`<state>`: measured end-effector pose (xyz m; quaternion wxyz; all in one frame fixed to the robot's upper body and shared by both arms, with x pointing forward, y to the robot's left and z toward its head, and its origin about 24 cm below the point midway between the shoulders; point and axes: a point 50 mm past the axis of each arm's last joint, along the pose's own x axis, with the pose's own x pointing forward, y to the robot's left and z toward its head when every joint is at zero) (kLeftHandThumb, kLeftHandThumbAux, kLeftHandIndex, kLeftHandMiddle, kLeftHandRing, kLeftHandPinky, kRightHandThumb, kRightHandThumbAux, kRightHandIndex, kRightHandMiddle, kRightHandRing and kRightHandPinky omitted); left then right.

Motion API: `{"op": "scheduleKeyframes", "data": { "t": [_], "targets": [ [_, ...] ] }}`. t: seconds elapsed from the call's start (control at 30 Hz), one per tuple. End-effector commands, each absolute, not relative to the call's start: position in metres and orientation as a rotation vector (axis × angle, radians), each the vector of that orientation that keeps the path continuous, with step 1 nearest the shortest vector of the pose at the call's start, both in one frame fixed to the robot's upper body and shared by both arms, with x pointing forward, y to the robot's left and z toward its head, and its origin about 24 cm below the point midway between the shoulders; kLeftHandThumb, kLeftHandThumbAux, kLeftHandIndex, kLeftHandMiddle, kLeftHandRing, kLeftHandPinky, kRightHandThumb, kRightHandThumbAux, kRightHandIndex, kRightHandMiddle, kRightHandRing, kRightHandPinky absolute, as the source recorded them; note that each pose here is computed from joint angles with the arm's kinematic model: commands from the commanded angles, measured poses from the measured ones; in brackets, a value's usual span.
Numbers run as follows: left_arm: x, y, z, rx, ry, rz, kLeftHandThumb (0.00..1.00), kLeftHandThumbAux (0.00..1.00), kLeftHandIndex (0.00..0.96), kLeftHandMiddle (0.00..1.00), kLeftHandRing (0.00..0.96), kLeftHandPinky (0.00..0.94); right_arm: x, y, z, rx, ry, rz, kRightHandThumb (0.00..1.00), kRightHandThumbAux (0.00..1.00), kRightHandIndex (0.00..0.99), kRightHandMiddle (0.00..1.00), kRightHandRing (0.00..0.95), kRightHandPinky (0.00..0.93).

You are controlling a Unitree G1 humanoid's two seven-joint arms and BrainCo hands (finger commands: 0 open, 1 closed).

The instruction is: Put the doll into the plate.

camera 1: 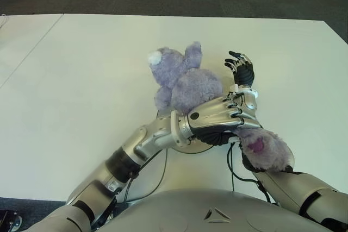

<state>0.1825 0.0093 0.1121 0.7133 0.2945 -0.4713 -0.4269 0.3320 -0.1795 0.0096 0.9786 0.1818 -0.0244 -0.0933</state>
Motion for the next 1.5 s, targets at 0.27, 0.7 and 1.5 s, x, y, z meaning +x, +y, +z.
{"op": "scheduleKeyframes", "data": {
  "t": [0.27, 0.7, 1.5],
  "targets": [
    [0.165, 0.014, 0.080, 0.609, -0.780, -1.089, 0.723, 0.701, 0.428, 0.768, 0.820, 0.841, 0.241, -0.157, -0.098, 0.512, 0.454, -0.296, 1.000, 0.694, 0.429, 0.318, 0.447, 0.383],
    [0.159, 0.025, 0.067, 0.473, -0.504, -1.122, 0.676, 0.712, 0.405, 0.505, 0.534, 0.541, 0.241, -0.155, -0.098, 0.504, 0.451, -0.286, 1.000, 0.693, 0.427, 0.311, 0.435, 0.400],
    [0.144, 0.044, 0.051, 0.103, -0.117, -1.362, 0.058, 0.573, 0.000, 0.079, 0.109, 0.119, 0.242, -0.154, -0.097, 0.510, 0.451, -0.272, 1.000, 0.692, 0.427, 0.316, 0.425, 0.423]
  ]
}}
